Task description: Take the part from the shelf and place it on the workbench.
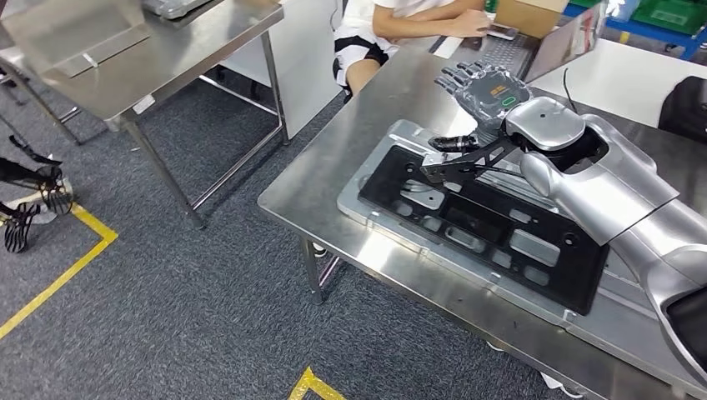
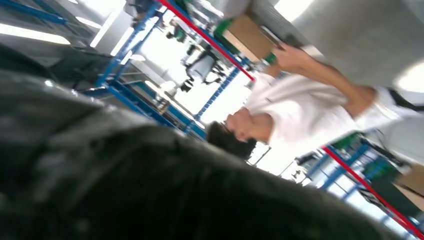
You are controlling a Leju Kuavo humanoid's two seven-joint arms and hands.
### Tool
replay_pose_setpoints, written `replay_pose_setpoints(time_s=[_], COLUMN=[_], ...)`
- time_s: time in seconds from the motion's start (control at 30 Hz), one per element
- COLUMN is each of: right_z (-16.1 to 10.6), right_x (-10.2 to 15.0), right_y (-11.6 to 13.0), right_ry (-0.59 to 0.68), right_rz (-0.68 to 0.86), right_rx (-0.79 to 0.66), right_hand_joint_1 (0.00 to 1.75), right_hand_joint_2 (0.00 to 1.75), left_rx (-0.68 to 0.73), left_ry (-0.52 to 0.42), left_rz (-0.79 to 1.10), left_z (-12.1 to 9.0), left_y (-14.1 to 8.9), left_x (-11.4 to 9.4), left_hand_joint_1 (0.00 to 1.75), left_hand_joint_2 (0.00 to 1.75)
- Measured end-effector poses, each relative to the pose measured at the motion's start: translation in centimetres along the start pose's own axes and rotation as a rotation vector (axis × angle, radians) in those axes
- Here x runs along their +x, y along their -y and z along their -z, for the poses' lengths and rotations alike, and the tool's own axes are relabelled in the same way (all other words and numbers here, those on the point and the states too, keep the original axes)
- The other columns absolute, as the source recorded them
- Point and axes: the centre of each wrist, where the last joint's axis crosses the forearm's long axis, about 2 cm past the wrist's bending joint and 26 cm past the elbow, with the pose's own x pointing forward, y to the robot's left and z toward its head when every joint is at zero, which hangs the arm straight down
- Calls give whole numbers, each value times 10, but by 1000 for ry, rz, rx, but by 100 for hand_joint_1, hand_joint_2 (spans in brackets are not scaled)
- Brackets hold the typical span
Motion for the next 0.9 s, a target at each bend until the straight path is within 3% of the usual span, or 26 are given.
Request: replay_pose_setpoints(time_s=[0.3, 0.9], right_z=[-3, -2], right_x=[-2, -2], right_y=[-10, -6], right_ry=[-4, -2], right_rz=[0, -5], right_rx=[22, 6], right_hand_joint_1=[0, 0], right_hand_joint_2=[0, 0], left_rx=[-6, -18], left_ry=[-2, -4], left_rz=[4, 8], left_z=[0, -1], left_y=[3, 5], left_x=[-1, -3], left_hand_joint_1=[0, 0], left_hand_joint_2=[0, 0])
